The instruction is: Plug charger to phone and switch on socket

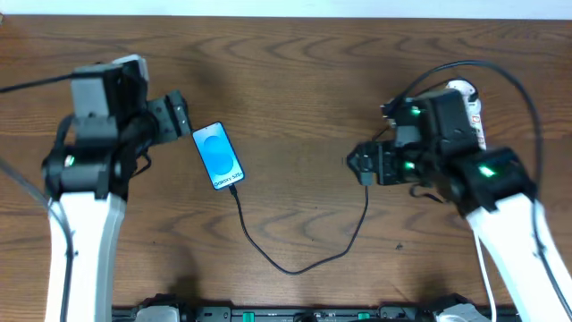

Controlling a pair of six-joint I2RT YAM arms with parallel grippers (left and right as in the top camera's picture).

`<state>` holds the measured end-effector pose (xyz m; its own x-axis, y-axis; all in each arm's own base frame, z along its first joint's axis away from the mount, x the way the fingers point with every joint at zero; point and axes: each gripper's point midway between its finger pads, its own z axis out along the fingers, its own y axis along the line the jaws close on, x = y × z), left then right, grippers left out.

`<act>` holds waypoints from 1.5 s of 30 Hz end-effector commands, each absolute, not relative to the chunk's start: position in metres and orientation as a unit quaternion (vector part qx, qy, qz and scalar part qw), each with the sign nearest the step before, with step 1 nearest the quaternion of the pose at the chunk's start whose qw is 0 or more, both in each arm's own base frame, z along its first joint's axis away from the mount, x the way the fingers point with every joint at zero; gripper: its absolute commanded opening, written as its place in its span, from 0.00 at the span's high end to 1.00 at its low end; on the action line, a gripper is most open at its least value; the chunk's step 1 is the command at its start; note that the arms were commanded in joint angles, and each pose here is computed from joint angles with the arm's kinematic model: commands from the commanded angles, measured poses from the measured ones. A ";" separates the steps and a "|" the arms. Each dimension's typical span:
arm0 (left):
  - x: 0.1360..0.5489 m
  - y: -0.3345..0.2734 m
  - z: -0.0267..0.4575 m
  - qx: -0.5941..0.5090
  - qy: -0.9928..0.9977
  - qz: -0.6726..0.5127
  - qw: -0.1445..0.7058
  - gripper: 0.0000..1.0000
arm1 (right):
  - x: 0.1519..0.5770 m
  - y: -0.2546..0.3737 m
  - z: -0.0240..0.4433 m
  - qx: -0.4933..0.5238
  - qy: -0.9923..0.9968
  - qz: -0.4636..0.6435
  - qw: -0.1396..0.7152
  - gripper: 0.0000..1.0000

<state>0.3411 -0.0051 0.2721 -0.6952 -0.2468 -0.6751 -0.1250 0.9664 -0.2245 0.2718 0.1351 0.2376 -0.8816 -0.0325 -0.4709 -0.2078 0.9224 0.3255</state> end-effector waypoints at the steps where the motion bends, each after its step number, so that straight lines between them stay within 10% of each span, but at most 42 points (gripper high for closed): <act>1: 0.331 -0.001 0.290 -0.105 0.907 -0.076 0.401 0.10 | 0.264 0.110 0.280 -0.069 0.940 0.135 0.305 0.07; 22: 0.326 -0.002 0.297 -0.103 0.902 -0.077 0.411 0.09 | 0.164 0.060 0.323 -0.057 0.919 0.112 0.374 0.01; 45: 0.326 -0.002 0.297 -0.104 0.902 -0.077 0.411 0.09 | 0.239 0.032 0.250 -0.019 0.772 0.074 0.631 0.01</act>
